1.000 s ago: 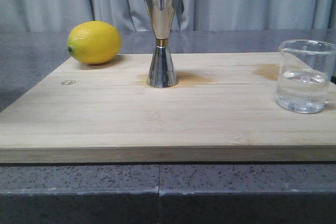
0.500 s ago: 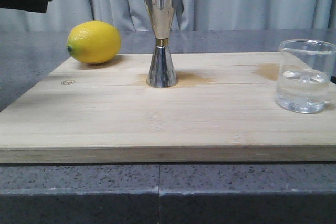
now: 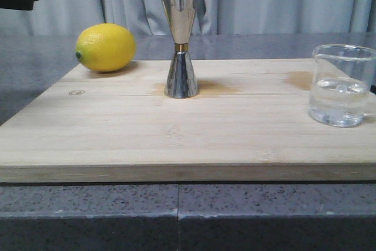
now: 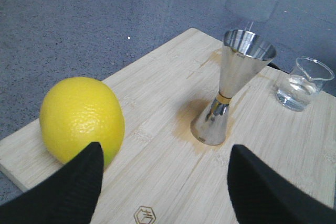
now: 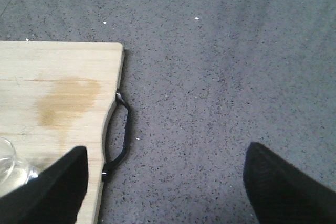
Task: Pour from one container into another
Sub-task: 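Move the left gripper to the steel jigger and grasp its waist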
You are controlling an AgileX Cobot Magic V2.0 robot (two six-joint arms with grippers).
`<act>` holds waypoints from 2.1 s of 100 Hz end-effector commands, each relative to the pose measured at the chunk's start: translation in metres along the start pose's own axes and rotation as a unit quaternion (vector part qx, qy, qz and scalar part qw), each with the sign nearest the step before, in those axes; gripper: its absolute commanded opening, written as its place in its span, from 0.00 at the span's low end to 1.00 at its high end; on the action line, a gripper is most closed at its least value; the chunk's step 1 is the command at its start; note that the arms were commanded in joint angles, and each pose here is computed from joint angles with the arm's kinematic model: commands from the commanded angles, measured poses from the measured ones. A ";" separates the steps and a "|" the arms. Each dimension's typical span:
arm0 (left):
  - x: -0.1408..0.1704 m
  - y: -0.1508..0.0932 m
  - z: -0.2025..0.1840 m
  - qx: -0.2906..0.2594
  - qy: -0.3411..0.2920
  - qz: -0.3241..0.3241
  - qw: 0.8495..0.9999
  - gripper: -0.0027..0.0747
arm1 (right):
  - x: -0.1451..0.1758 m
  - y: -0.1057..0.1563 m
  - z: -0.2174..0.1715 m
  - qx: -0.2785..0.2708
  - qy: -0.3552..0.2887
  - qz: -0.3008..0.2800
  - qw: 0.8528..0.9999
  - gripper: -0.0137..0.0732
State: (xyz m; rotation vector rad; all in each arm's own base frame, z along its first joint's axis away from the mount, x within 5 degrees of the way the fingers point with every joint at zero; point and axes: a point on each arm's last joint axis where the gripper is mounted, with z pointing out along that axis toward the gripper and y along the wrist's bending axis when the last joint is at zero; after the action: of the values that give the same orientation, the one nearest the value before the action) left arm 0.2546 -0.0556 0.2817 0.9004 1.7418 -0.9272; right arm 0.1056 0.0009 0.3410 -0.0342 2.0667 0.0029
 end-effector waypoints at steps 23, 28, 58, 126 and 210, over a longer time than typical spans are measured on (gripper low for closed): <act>0.003 -0.007 0.005 0.017 -0.112 0.009 0.994 0.63 | -0.016 -0.001 -0.005 0.005 -0.045 -0.002 0.999 0.79; 0.008 -0.011 0.008 0.019 -0.115 0.016 0.993 0.63 | -0.016 -0.001 -0.005 0.005 -0.045 -0.002 0.999 0.79; 0.027 -0.033 0.043 0.065 -0.125 0.045 0.989 0.63 | -0.016 -0.001 -0.005 0.005 -0.045 -0.002 0.999 0.79; 0.012 -0.037 0.117 0.172 -0.114 0.096 0.974 0.63 | -0.015 -0.001 -0.004 0.005 -0.043 -0.002 0.999 0.79; -0.002 -0.033 0.162 0.217 -0.116 0.097 0.964 0.61 | -0.015 -0.001 -0.004 0.005 -0.042 -0.002 0.999 0.79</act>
State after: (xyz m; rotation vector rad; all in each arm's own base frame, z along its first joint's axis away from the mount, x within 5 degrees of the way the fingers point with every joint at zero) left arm 0.2939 -0.2094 0.2127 1.2354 1.4007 -1.1595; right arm 0.1055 0.0010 0.3409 -0.0335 2.0682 0.0054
